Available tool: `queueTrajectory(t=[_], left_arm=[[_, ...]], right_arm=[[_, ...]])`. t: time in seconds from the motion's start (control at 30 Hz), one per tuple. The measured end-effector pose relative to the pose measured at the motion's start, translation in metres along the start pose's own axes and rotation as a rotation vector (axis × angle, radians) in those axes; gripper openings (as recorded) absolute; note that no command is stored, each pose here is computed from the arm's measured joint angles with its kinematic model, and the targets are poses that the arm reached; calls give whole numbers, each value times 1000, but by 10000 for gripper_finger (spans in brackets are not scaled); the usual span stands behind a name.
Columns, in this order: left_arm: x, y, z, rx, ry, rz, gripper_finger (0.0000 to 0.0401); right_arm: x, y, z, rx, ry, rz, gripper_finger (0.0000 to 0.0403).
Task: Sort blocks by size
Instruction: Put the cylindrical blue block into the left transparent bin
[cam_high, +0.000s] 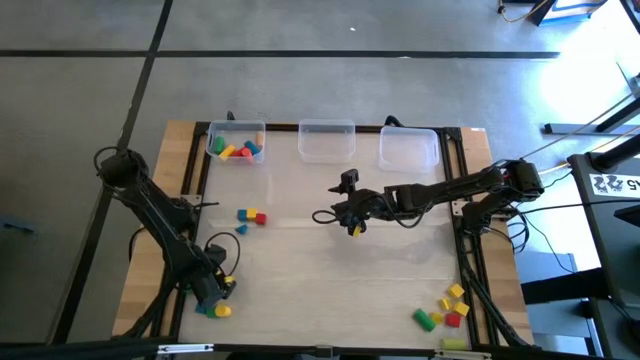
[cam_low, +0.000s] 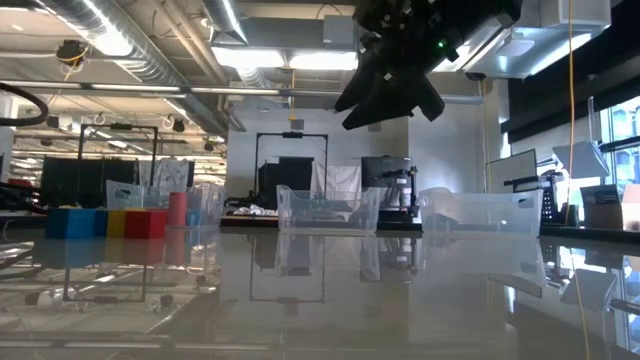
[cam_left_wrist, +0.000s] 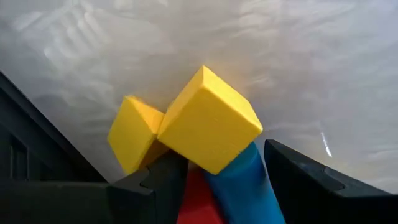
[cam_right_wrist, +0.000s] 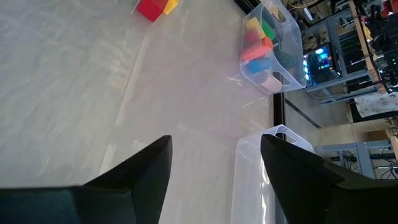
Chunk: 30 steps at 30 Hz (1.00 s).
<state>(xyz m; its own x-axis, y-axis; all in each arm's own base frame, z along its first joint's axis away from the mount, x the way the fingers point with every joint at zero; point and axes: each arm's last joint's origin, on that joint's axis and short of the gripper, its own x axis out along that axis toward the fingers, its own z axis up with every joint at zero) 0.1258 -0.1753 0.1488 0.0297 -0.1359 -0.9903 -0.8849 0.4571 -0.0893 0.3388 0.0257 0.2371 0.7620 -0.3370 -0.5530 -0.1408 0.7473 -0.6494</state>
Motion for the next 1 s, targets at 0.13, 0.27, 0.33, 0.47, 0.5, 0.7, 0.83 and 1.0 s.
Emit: queueTrajectory(t=[0.13,0.27,0.33,0.47,0.5,0.7,0.83,1.0], left_arm=[[2,1,1,6,1,-4,181],[2,1,1,17,2,-6,147],[2,1,1,19,3,-8,135],[2,0,1,20,1,-10,124],[2,1,1,20,1,-11,124],[-7,-1,-1,32,18,-39,103],[-9,1,0,31,19,-40,83],[-12,3,1,57,16,-36,76]], right_arm=[[0,0,0,1,1,-1,250],[0,0,0,1,1,-1,250],[0,0,0,1,0,-1,250],[0,0,0,1,0,-1,250],[0,0,0,1,0,-1,250],[0,0,0,1,0,0,250],[0,0,0,1,0,0,250],[0,0,0,1,0,0,250]])
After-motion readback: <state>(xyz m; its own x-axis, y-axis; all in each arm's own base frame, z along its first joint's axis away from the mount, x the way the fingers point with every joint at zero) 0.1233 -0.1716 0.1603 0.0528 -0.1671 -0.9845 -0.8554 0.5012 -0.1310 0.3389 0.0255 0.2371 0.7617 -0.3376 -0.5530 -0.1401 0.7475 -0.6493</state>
